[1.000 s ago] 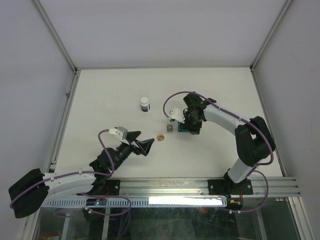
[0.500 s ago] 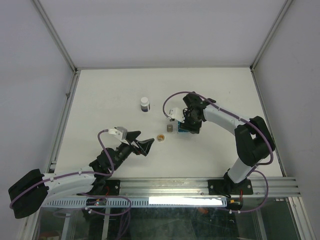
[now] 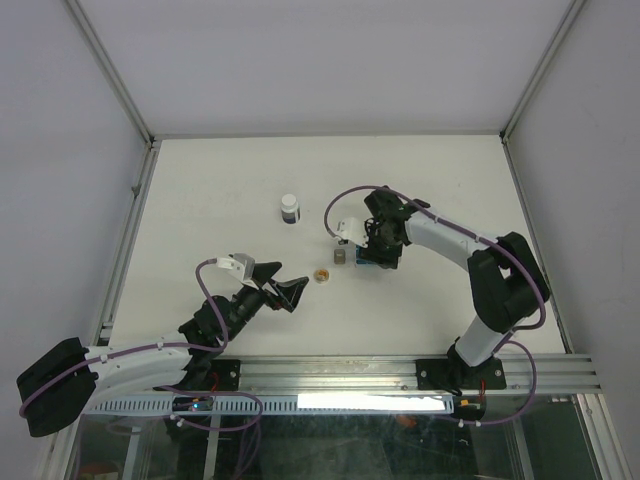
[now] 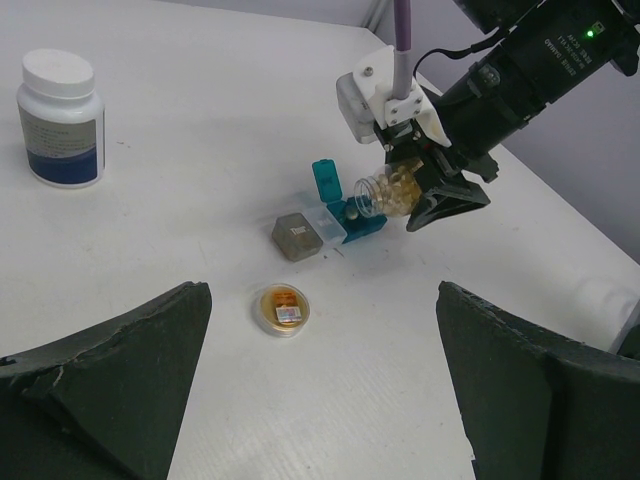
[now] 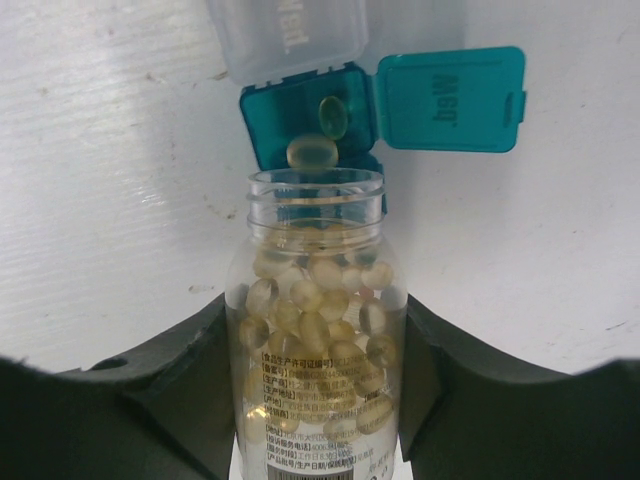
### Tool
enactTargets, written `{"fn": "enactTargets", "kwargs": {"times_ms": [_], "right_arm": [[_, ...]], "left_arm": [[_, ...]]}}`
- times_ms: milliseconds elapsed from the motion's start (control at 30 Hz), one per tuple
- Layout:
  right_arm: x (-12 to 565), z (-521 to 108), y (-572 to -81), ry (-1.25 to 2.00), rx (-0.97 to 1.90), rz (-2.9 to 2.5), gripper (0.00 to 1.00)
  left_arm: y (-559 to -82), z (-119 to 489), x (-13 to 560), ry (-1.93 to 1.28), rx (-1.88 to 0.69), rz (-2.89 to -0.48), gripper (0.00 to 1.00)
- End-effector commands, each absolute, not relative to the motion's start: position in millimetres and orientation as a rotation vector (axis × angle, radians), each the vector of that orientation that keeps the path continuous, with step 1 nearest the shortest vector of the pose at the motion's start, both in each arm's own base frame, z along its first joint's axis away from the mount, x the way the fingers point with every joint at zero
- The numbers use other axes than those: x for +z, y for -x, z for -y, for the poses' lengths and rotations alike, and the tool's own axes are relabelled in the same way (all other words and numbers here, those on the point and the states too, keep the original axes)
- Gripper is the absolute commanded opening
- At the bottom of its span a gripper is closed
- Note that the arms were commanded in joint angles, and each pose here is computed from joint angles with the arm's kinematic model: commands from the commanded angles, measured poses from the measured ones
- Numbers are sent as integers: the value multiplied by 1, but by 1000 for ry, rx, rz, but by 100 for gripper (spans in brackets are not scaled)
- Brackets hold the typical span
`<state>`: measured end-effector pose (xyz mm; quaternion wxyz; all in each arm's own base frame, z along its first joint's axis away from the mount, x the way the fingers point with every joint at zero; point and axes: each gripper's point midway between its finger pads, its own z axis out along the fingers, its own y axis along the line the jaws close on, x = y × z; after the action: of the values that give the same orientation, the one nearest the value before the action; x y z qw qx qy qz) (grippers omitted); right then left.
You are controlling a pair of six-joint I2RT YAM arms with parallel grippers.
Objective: Sort the pills into containers
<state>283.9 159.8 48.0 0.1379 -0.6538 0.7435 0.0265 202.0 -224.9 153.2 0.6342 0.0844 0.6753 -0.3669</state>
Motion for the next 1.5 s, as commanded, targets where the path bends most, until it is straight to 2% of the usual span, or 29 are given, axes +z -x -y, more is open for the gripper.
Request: {"fn": "enactTargets", "kwargs": {"times_ms": [0,67,133,700,1133,1267,1333,1400,1467], "right_arm": [[60,-161,-305,1833,-11,-2091,0],[62,-168,-294,1845,94,-2135,0],[61,-165,-300,1835,19,-2084,0],[75,-175,-289,1805,140,-2071,0],[86,-179,-289,1777,167,-2080,0],[66,-166,-296,1805,64,-2149,0],[73,-174,-289,1793,134,-2115,0],[73,-168,-301,1761,37,-2056,0],[75,-171,-291,1793,114,-2121,0]], "left_arm": [[-200,225,162,-182,-872,-1500,99],[-200,226,161,-187,-873,-1510,99],[-200,225,161,-181,-873,-1507,99],[-199,226,161,-181,-879,-1510,99],[-199,227,159,-191,-883,-1517,99],[-199,229,159,-202,-884,-1518,99],[-198,229,159,-203,-884,-1522,99],[-198,227,159,-195,-883,-1516,99],[-198,228,160,-197,-886,-1514,99]]}}
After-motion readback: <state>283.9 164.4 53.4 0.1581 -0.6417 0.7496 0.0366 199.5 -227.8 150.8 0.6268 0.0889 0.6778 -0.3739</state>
